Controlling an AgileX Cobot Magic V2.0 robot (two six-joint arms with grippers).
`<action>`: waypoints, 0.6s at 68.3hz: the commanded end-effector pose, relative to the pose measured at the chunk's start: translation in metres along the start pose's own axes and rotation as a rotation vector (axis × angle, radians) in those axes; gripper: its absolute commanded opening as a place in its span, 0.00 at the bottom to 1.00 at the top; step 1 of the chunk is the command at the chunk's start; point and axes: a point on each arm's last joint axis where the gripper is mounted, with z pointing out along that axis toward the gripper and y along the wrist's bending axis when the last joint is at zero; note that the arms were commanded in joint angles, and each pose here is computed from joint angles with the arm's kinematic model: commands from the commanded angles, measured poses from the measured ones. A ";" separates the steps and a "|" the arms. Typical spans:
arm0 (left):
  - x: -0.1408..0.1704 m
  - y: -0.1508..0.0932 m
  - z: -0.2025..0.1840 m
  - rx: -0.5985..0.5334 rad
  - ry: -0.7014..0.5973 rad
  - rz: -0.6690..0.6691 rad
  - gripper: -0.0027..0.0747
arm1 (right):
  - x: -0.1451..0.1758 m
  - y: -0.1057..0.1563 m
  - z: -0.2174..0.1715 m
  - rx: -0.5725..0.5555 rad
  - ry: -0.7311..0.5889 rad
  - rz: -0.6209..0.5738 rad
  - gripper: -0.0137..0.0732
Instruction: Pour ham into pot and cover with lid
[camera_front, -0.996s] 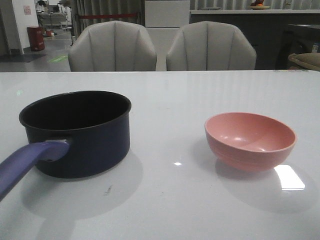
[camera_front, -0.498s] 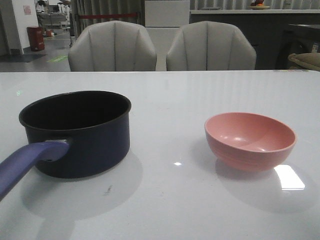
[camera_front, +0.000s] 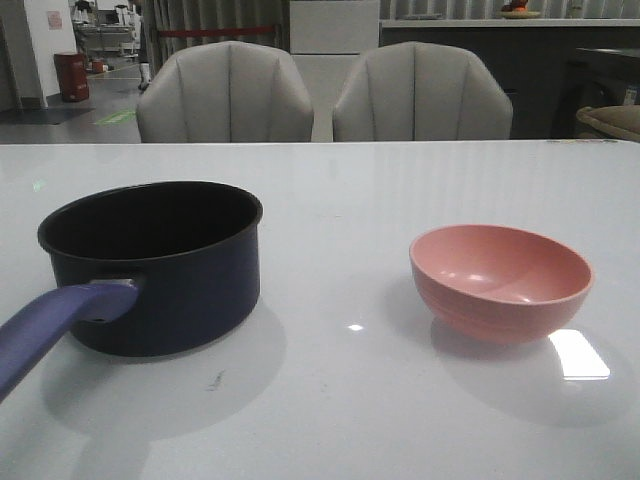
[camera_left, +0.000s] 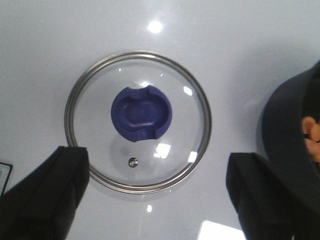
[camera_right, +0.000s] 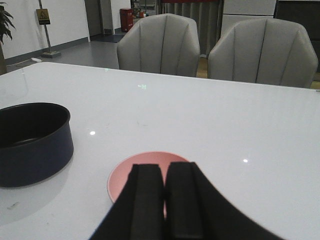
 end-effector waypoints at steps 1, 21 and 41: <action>-0.018 0.003 0.008 0.001 -0.017 -0.034 0.82 | -0.017 0.000 -0.001 0.012 -0.111 -0.012 0.35; -0.044 0.006 0.067 -0.032 0.209 -0.026 0.82 | -0.017 0.000 -0.001 0.011 -0.109 -0.012 0.35; -0.055 0.010 0.107 -0.062 0.296 -0.012 0.82 | -0.017 0.000 -0.001 0.011 -0.107 -0.012 0.35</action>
